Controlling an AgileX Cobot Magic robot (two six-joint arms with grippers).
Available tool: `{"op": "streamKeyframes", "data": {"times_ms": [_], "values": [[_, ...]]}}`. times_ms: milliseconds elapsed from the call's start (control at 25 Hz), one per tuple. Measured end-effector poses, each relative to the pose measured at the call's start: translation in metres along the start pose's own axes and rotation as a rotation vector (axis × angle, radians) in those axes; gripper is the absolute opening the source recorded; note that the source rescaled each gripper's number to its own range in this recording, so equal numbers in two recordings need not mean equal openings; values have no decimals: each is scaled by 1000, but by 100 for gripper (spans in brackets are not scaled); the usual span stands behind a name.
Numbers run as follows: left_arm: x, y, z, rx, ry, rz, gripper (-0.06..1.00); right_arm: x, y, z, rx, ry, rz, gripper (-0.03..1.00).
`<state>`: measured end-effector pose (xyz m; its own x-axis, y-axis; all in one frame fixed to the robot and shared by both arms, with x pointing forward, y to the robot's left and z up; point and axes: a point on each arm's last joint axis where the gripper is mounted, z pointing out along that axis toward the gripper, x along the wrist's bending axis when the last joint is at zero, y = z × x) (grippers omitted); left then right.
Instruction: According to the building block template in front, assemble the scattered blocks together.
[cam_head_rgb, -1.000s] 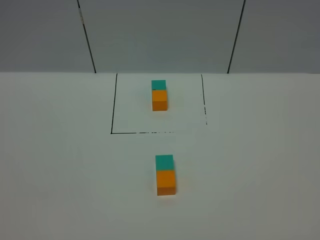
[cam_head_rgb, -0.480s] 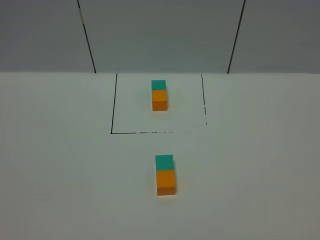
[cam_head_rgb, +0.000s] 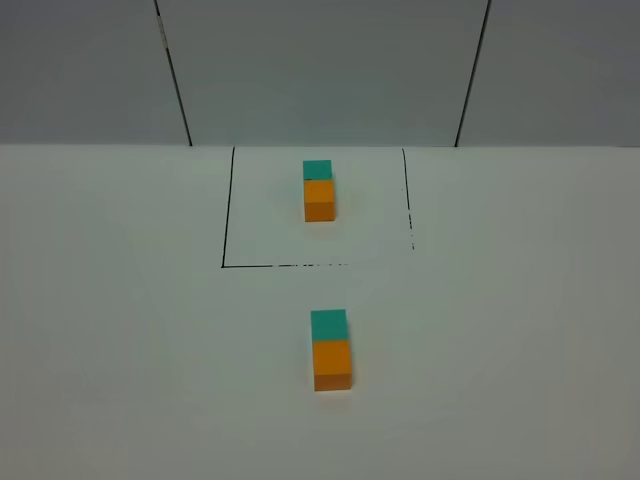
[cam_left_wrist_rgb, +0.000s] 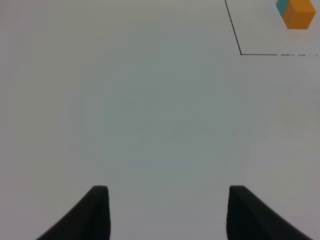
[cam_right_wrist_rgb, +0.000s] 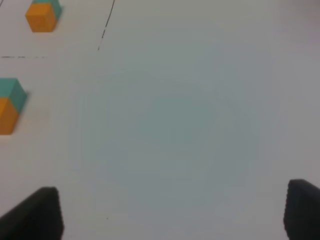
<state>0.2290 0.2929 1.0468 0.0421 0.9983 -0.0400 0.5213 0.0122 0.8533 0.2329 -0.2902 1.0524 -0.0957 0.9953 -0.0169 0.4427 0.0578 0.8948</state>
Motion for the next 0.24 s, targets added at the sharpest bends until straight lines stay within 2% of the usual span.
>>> {"op": "streamKeyframes", "data": {"times_ms": [240], "values": [[0, 0, 0, 0, 0, 0, 14, 0, 0, 0, 0, 0, 0, 79]]}}
